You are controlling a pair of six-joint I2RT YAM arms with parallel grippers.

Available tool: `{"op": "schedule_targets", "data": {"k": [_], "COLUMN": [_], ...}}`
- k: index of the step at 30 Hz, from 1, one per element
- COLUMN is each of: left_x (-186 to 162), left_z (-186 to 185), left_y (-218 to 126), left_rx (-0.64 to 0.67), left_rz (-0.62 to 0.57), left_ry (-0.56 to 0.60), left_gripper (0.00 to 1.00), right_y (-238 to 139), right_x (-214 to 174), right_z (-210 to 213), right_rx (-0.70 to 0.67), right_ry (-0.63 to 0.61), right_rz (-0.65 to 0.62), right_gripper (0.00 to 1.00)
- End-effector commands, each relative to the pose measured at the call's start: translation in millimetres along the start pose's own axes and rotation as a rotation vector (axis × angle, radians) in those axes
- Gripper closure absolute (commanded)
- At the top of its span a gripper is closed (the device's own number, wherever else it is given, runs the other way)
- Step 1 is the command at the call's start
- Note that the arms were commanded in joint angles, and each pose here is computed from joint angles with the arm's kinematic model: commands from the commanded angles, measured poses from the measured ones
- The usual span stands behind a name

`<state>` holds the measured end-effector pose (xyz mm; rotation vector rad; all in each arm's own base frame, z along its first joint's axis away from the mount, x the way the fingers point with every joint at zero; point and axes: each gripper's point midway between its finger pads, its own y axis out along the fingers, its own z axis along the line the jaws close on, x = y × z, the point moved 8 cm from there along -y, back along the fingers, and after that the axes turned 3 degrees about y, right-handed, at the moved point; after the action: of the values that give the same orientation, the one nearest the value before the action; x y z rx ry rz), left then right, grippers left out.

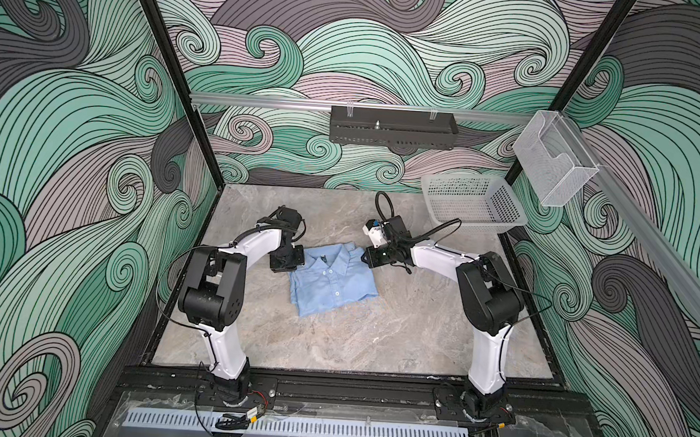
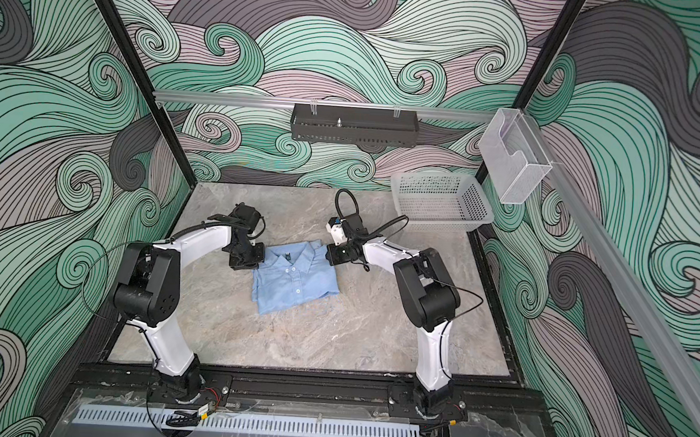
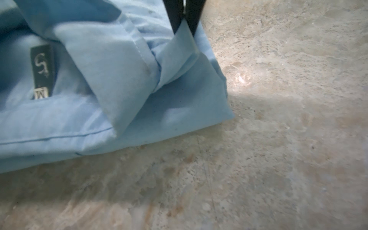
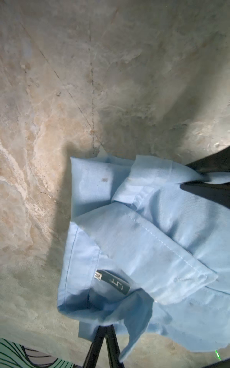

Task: Fold and stack the long sleeve shirts

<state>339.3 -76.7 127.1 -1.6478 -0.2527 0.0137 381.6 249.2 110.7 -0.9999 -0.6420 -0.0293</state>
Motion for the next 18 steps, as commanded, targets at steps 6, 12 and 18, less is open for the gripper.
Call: {"op": "schedule_targets", "data": {"k": [6,12,18], "left_x": [-3,-14,-41], "left_z": [12,-1,-21], "left_y": [-14,-64,-43], "left_rx": [0.038,-0.087,-0.222], "left_rz": [-0.015,-0.083,-0.015], "left_ry": [-0.047,-0.014,-0.056], "left_gripper": [0.63,0.44,0.40], "right_y": [-19,-69,-69], "right_x": [13,5,-28], "right_z": [7,33,42], "right_rx": [-0.039,-0.061,0.005], "right_ry": [-0.027,-0.028,0.021], "right_rz": [-0.029,-0.012,0.084], "right_gripper": [0.43,0.28,0.24]}}
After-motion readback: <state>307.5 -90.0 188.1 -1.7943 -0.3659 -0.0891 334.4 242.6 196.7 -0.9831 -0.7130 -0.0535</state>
